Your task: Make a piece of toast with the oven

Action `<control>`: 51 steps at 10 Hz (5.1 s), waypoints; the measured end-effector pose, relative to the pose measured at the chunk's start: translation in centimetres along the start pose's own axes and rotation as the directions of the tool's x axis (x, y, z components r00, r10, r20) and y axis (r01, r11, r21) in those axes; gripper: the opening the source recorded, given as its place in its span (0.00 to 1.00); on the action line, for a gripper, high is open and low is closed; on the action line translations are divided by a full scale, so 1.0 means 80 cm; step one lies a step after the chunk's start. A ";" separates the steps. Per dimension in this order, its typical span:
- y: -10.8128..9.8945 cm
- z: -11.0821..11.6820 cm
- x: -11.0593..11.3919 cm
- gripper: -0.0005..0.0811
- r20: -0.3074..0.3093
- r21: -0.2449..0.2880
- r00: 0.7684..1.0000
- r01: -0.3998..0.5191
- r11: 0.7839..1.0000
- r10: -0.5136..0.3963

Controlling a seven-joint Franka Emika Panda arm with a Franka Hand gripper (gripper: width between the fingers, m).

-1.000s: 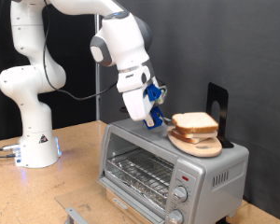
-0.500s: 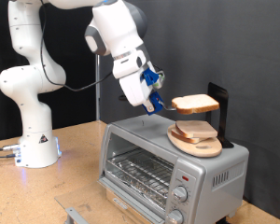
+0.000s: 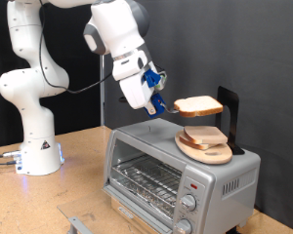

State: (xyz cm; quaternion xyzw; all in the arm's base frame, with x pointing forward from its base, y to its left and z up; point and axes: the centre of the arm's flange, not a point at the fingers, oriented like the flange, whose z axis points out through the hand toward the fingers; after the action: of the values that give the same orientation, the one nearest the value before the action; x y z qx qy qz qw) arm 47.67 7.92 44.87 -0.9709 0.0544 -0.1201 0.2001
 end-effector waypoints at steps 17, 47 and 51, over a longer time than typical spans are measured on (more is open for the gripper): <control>0.222 -0.037 -0.110 0.49 0.004 -0.054 0.999 -0.047 0.997 0.047; 0.183 0.129 -0.094 0.49 0.246 -0.177 0.928 0.327 0.928 -0.280; 0.161 0.132 -0.082 0.49 0.251 -0.185 0.870 0.473 0.861 -0.424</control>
State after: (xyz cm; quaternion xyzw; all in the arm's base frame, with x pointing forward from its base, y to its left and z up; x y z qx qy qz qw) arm 43.27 1.17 28.88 -0.9805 -0.1805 -0.0572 0.0518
